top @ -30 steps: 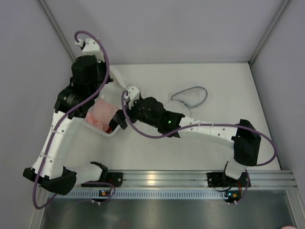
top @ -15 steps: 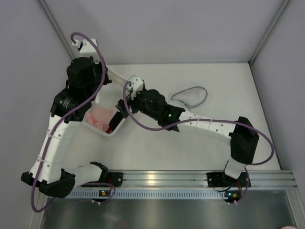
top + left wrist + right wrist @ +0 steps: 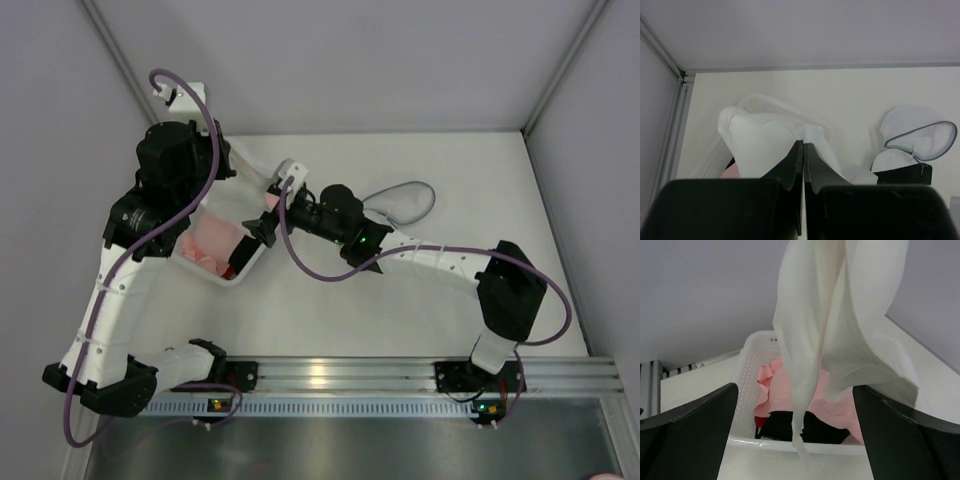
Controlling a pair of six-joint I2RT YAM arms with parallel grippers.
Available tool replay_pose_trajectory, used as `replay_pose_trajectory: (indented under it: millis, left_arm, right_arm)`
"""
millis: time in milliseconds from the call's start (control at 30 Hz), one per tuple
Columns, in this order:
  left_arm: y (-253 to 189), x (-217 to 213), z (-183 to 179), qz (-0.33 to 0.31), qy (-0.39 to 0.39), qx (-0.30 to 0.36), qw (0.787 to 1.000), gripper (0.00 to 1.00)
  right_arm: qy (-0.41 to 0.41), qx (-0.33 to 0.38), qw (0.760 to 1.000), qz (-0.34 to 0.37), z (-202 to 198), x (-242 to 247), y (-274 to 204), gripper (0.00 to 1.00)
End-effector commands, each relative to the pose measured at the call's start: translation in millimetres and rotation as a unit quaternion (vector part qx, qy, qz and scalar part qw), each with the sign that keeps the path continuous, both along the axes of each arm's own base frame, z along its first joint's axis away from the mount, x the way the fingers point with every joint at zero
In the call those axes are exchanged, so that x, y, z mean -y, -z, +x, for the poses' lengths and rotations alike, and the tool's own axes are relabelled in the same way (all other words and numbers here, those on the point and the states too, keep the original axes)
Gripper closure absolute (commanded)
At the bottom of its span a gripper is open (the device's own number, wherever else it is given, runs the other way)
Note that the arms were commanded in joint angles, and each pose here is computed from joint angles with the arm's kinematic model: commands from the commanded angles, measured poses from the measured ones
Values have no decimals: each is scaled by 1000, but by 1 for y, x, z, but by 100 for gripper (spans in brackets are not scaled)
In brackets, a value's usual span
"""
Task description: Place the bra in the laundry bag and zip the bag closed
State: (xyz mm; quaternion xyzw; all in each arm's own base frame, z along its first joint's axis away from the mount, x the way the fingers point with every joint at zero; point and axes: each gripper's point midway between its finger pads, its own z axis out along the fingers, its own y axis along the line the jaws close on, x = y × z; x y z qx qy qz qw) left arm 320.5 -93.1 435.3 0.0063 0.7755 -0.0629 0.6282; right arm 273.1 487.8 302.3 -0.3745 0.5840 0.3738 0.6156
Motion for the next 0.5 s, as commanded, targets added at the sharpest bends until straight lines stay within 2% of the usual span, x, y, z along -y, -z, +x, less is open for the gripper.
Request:
replay_pose_trajectory:
  millis: [0, 300, 467]
  left_arm:
    - [-13, 3, -5, -13, 11, 21, 1000, 100]
    - [-5, 8, -1, -16, 18, 11, 1000, 100]
    - [-7, 10, -3, -21, 24, 12, 999, 100]
  right_arm:
    - [-66, 47, 989, 121, -15, 15, -80, 1]
    - [-66, 43, 985, 157, -2, -3, -114, 1]
    - [-74, 50, 985, 148, 0, -10, -122, 1]
